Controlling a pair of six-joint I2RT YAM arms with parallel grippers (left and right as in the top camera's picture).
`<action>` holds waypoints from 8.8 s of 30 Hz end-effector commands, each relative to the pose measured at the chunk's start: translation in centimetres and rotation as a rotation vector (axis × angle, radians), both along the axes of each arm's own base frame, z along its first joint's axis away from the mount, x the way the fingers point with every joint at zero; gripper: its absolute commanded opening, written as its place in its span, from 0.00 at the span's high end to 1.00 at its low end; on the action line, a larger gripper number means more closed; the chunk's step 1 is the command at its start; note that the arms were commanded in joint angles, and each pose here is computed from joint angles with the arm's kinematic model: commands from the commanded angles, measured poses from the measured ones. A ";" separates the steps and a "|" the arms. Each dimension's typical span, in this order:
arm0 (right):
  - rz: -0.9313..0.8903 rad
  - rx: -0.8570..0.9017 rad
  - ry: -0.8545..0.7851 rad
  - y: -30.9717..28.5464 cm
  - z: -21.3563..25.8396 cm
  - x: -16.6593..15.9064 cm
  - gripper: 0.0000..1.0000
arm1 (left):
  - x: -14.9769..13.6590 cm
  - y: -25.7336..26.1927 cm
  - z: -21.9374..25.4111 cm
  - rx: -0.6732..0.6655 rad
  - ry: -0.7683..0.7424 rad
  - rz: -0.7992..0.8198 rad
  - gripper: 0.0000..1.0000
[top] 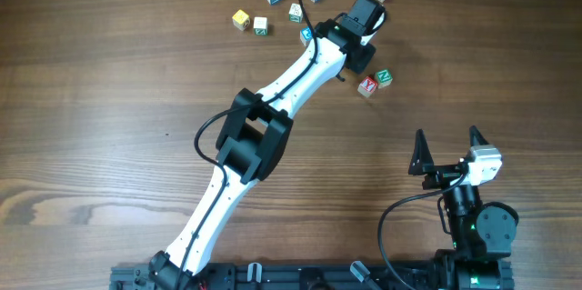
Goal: Form a circle
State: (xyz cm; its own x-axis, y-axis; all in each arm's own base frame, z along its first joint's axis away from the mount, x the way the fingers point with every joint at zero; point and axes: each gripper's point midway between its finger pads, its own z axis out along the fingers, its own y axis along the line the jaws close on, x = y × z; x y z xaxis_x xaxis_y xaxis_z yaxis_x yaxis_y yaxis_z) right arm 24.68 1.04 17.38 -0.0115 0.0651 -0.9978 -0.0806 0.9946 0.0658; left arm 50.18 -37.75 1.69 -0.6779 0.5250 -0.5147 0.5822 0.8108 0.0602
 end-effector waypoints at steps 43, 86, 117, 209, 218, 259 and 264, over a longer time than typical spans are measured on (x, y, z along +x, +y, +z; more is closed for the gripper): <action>-0.021 -0.010 -0.007 -0.4 0.1 0.0 0.00 | -4.3 -8.6 5.2 -0.221 -0.029 -0.325 0.93; -0.021 -0.011 -0.007 -0.4 0.1 0.0 0.00 | -8.1 -10.3 4.1 -0.176 0.035 -0.377 0.96; -0.021 -0.011 -0.007 -0.4 0.1 0.0 0.00 | -7.3 -11.0 5.1 -0.146 -0.063 -0.377 0.96; -0.021 -0.010 -0.007 -0.4 0.1 0.0 0.00 | -6.3 -4.2 4.6 -0.360 0.379 0.403 0.96; -0.021 -0.011 -0.007 -0.4 0.1 0.0 0.00 | -6.1 -4.1 4.4 -0.356 0.371 0.412 0.96; -0.021 -0.011 -0.007 -0.4 0.1 0.0 0.00 | -4.1 -3.6 1.6 -0.345 0.291 0.500 0.96; -0.021 -0.011 -0.007 -0.4 0.1 0.0 0.00 | -5.0 -3.1 1.1 -0.324 0.327 0.544 0.96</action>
